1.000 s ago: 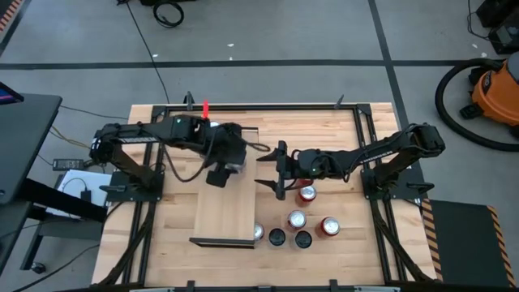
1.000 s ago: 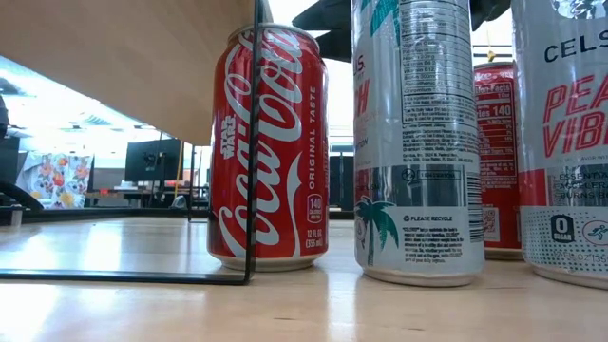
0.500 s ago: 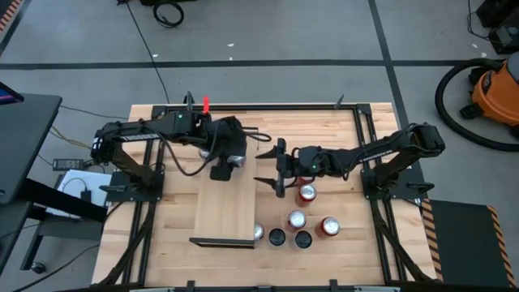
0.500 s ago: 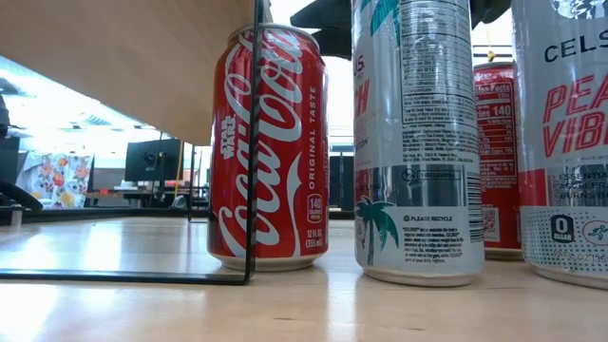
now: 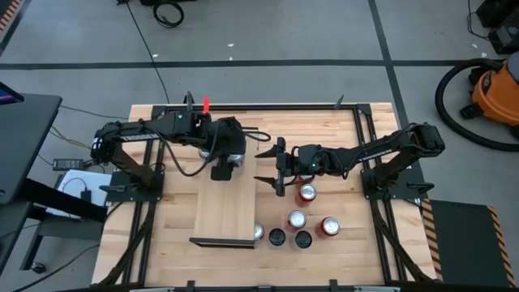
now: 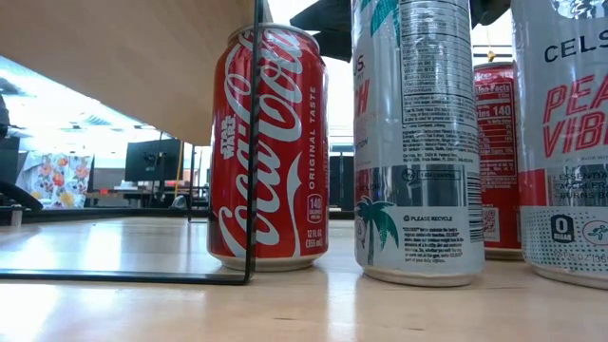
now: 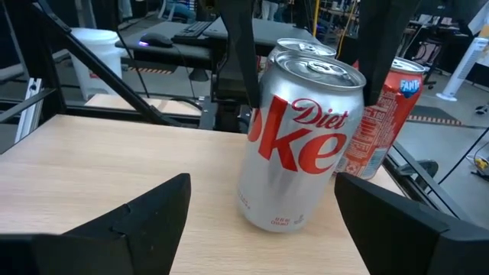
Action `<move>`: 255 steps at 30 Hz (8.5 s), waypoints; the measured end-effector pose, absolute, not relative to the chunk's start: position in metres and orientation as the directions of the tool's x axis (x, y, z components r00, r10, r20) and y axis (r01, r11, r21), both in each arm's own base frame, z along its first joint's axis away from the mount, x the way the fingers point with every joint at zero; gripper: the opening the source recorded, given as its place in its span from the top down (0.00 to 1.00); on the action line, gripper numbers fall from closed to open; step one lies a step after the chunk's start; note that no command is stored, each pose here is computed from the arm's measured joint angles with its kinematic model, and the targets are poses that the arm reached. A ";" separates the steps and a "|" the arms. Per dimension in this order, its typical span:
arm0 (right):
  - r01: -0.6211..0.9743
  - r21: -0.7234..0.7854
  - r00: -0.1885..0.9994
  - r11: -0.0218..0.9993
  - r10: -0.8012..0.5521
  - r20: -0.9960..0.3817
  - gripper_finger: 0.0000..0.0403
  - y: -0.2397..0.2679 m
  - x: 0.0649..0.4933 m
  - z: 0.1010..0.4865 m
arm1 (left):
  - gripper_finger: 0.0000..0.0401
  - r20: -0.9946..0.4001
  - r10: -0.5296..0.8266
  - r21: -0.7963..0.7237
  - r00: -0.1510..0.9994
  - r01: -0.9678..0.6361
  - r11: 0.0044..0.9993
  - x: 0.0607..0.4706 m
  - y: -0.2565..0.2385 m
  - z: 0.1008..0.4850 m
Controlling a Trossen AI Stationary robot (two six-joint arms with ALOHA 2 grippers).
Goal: Place canned beverage on shelf
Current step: Put the silver soda can on the shelf aligned with the other silver soda can
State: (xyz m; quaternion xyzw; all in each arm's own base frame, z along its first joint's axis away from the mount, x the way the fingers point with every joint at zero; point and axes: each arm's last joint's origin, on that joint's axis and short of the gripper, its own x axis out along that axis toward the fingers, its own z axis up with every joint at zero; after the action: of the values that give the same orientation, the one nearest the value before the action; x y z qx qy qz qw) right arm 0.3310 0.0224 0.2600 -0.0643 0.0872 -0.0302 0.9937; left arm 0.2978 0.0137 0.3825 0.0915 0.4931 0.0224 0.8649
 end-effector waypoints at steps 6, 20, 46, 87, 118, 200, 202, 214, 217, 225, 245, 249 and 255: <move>0.048 -0.132 0.983 0.990 -0.071 -0.169 0.17 0.022 0.331 0.260 | 0.21 -0.858 0.129 0.171 0.497 0.041 0.984 0.302 0.014 0.378; 0.032 -0.119 0.984 0.992 -0.052 -0.168 0.17 0.023 0.331 0.260 | 0.21 -0.852 0.127 0.177 0.508 0.051 0.983 0.311 0.009 0.374; 0.030 -0.119 0.986 0.992 -0.048 -0.157 0.17 0.023 0.331 0.261 | 0.03 -0.821 0.205 0.224 0.534 -0.030 0.974 0.315 -0.001 0.376; 0.092 -0.094 0.981 0.991 -0.106 -0.164 0.17 0.016 0.352 0.231 | 0.03 -0.808 0.466 0.499 0.361 0.000 0.866 0.293 -0.008 0.386; 0.174 -0.239 0.962 0.955 -0.217 -0.166 0.17 0.034 0.350 0.230 | 0.03 -0.743 0.591 0.607 0.314 -0.056 0.793 0.290 -0.004 0.386; 0.403 -0.134 0.886 0.905 -0.422 -0.193 0.17 0.008 0.344 0.233 | 0.04 -0.819 0.393 0.387 0.418 -0.105 0.916 0.287 -0.029 0.400; 0.435 -0.134 0.872 0.891 -0.453 -0.184 0.17 0.007 0.344 0.234 | 0.04 -0.827 0.375 0.361 0.420 -0.115 0.925 0.288 -0.029 0.400; 0.310 -0.060 0.936 0.949 -0.316 -0.156 0.17 0.007 0.347 0.238 | 0.04 -0.800 0.445 0.411 0.402 -0.171 0.895 0.289 -0.015 0.401; 0.271 -0.050 0.948 0.961 -0.276 -0.158 0.17 0.008 0.347 0.238 | 0.04 -0.800 0.446 0.428 0.401 -0.139 0.893 0.289 -0.014 0.401; 0.124 -0.021 0.981 0.992 -0.125 -0.147 0.17 0.013 0.348 0.240 | 0.04 -0.801 0.444 0.438 0.402 -0.112 0.892 0.289 -0.015 0.401; -0.098 0.011 0.985 0.995 0.098 -0.142 0.17 0.019 0.348 0.240 | 0.04 -0.840 0.383 0.381 0.385 -0.084 0.921 0.287 -0.017 0.399; 0.003 -0.011 0.987 1.000 -0.005 -0.163 0.17 0.016 0.342 0.247 | 0.04 -0.868 0.310 0.295 0.389 -0.098 0.950 0.287 -0.019 0.398; 0.184 -0.051 0.968 0.982 -0.190 -0.163 0.17 0.010 0.339 0.250 | 0.04 -0.856 0.334 0.307 0.395 -0.133 0.942 0.287 -0.018 0.399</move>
State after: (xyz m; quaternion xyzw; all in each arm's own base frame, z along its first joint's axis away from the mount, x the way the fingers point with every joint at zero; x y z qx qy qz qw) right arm 0.3391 0.0104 0.2503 -0.0178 0.0837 -0.0942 0.9919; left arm 0.2875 -0.0182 0.3987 0.0946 0.5317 0.1409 0.8297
